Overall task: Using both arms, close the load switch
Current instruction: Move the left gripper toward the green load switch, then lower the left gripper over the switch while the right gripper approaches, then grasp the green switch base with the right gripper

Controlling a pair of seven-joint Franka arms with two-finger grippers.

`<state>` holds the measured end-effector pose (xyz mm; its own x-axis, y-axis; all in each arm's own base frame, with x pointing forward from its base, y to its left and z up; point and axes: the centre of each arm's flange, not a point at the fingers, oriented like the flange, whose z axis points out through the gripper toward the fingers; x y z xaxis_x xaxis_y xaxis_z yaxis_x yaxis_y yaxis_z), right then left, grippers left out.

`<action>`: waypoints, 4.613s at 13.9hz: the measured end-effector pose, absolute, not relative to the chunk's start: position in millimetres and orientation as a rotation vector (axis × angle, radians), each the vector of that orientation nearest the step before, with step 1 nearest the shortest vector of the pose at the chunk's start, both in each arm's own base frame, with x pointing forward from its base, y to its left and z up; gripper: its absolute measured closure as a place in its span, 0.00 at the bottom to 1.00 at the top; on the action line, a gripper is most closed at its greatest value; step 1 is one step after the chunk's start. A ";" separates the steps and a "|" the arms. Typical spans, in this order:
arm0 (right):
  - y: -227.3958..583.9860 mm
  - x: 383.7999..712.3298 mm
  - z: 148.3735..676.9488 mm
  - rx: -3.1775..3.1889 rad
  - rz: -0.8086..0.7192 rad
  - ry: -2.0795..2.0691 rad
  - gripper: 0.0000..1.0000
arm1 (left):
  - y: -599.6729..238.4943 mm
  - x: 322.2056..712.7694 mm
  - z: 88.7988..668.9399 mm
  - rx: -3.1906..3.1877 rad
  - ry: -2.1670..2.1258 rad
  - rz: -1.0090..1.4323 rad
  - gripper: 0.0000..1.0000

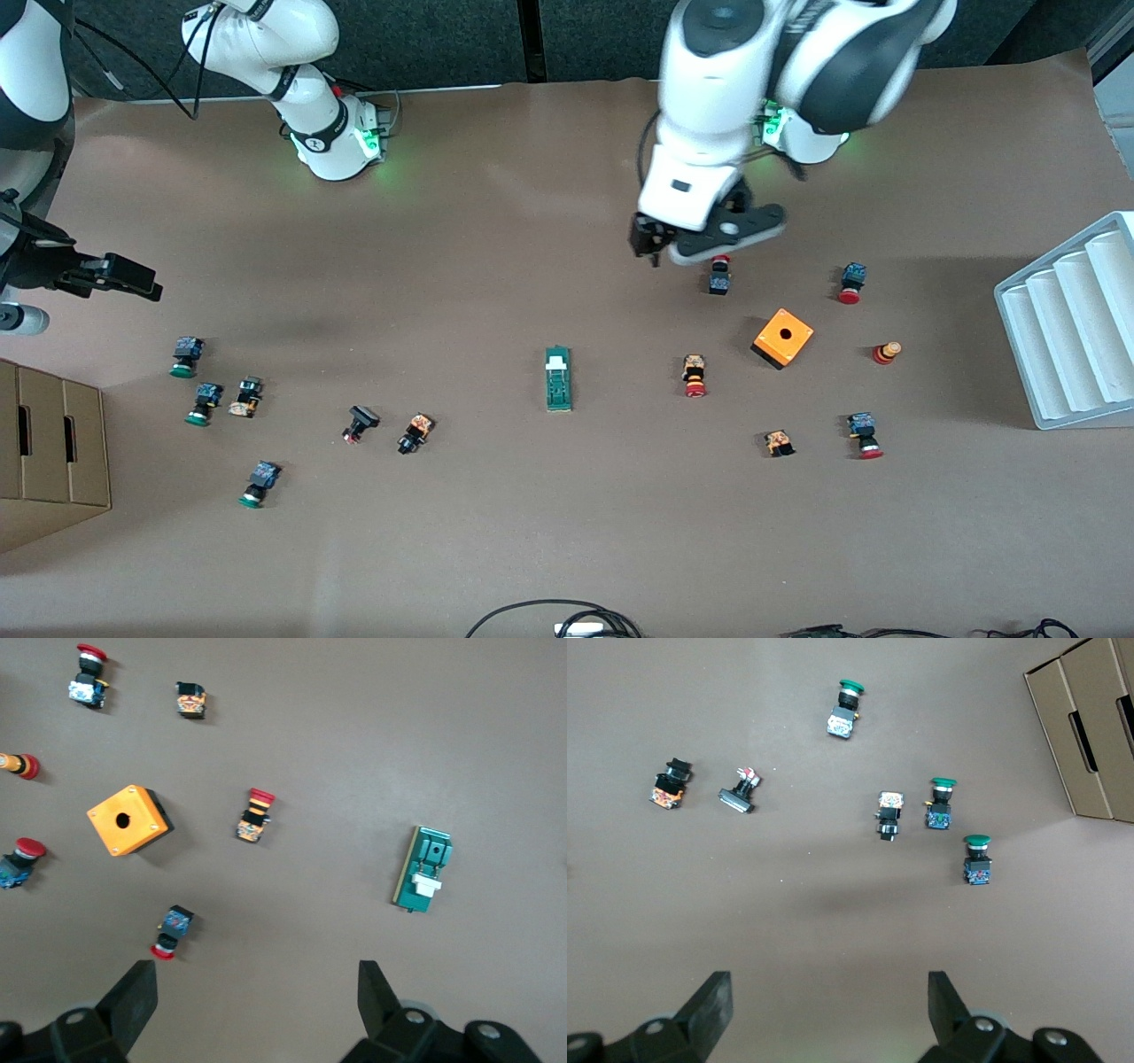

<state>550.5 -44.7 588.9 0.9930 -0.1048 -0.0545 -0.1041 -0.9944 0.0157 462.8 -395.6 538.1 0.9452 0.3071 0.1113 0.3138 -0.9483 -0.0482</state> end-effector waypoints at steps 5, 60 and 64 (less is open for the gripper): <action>-41.5 554.9 580.1 3.120 -0.111 -0.156 0.00 | -460.5 431.1 498.1 -2.970 -0.460 -0.328 0.00; 413.6 623.0 358.5 2.824 -0.001 -1.836 0.00 | -558.6 342.3 62.5 -2.585 -0.088 -1.823 0.20; 419.9 620.5 339.0 2.708 -0.159 -2.024 0.02 | -558.3 342.0 61.4 -2.585 -0.086 -1.822 0.20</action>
